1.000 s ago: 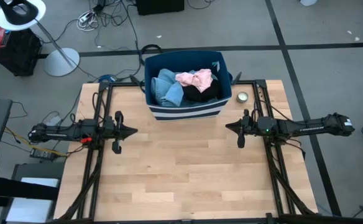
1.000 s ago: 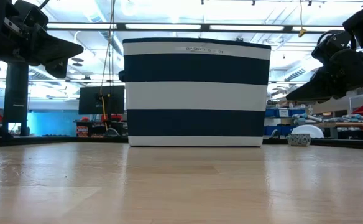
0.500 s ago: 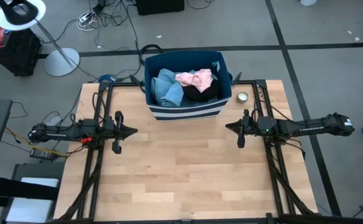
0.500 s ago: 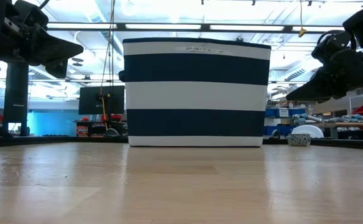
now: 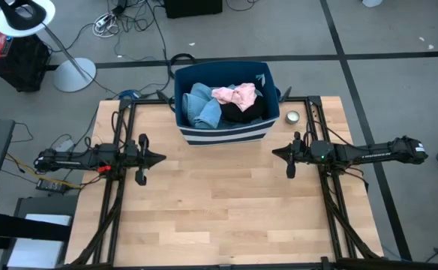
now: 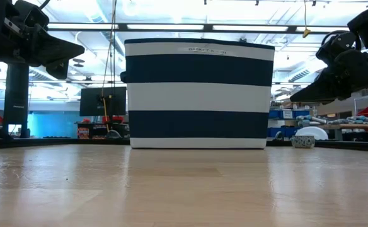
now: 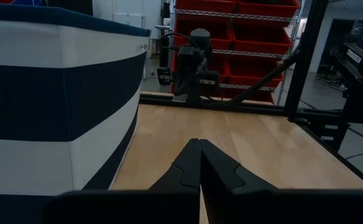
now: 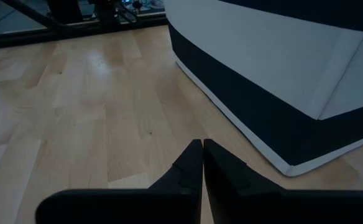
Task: Sort clothes
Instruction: Return to Home Position
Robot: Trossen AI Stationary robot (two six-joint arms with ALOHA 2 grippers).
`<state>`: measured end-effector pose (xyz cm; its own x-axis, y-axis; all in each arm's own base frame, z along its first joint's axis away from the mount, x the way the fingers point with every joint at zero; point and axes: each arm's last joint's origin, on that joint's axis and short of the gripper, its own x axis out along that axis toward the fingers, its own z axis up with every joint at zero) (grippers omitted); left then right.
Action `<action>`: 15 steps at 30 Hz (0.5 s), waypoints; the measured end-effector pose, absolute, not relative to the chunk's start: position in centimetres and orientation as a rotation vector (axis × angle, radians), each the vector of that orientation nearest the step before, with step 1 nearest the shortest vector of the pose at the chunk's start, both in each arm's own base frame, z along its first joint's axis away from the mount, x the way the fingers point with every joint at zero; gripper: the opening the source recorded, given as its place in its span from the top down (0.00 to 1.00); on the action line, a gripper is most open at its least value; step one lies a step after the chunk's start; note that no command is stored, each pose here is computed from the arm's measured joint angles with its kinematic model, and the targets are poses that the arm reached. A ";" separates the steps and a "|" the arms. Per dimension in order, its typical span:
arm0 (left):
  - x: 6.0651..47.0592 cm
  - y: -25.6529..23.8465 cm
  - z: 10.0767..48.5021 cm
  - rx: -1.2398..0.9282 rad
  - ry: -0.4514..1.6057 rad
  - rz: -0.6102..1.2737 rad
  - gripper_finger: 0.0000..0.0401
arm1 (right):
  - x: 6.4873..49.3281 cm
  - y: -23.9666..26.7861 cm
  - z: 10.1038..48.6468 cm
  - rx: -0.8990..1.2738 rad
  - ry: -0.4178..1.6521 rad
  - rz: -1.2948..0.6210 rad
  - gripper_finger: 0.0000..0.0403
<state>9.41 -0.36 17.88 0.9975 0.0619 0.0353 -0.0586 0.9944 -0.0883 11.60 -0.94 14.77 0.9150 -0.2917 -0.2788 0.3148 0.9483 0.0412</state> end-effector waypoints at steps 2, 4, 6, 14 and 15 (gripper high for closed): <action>9.4 -0.4 17.9 -0.087 -0.038 0.061 0.99 | 11.6 -0.9 14.8 0.086 0.274 -0.313 0.96; 9.4 -0.4 17.9 -0.087 -0.038 0.061 0.99 | 11.6 -0.9 14.8 0.086 0.274 -0.313 0.96; 9.4 -0.4 17.9 -0.087 -0.038 0.061 0.99 | 11.6 -0.9 14.8 0.086 0.274 -0.313 0.96; 9.4 -0.4 17.9 -0.087 -0.038 0.060 0.99 | 11.6 -0.9 14.8 0.086 0.274 -0.313 0.97; 9.4 -0.4 17.9 -0.087 -0.038 0.061 0.99 | 11.6 -0.9 14.8 0.086 0.274 -0.313 0.97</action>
